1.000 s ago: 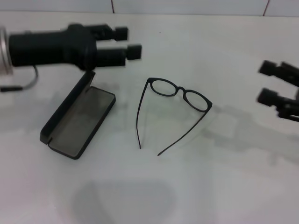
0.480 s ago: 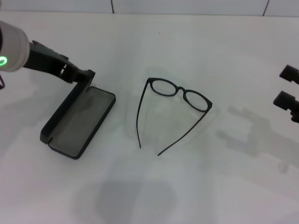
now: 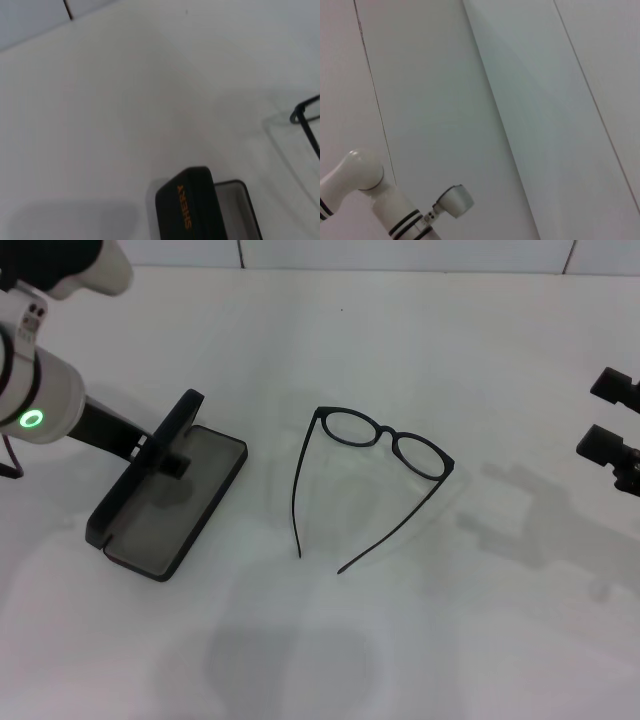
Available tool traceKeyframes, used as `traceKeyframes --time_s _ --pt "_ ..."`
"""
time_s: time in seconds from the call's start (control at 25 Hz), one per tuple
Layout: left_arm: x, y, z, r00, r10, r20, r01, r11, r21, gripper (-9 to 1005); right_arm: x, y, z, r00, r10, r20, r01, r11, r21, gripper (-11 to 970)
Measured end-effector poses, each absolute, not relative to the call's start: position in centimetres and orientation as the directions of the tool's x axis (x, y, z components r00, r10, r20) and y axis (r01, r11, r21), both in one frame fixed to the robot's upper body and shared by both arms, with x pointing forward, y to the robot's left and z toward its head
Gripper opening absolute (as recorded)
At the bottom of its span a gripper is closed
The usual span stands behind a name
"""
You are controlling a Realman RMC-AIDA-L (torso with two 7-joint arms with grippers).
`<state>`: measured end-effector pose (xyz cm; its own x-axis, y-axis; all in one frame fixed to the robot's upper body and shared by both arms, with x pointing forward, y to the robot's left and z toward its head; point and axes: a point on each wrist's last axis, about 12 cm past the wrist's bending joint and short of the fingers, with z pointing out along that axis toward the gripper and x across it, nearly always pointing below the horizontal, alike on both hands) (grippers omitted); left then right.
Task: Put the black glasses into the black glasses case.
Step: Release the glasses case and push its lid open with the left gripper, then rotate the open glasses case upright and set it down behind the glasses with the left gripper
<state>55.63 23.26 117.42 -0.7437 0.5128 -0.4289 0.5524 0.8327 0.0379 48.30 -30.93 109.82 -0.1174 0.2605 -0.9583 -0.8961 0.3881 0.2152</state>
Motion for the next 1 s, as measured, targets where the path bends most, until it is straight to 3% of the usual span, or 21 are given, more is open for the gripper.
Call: traceKeyframes --time_s 0.4,0.84,1.0 --pt "56.7 23.2 116.0 -0.768 0.542 -0.342 0.546 0.833 0.094 589 48.0 -30.9 109.4 -0.118 0.264 -0.957 -0.892 0.396 0.219 843" --pt "56.7 22.4 116.0 -0.751 0.569 -0.335 0.57 0.815 0.104 361 47.1 -31.1 108.8 -0.133 0.279 -0.951 -0.885 0.398 0.24 844" --pt "56.7 22.3 116.4 -0.743 0.57 -0.351 0.572 0.813 0.11 228 46.8 -31.2 108.8 -0.134 0.284 -0.949 -0.885 0.396 0.243 844"
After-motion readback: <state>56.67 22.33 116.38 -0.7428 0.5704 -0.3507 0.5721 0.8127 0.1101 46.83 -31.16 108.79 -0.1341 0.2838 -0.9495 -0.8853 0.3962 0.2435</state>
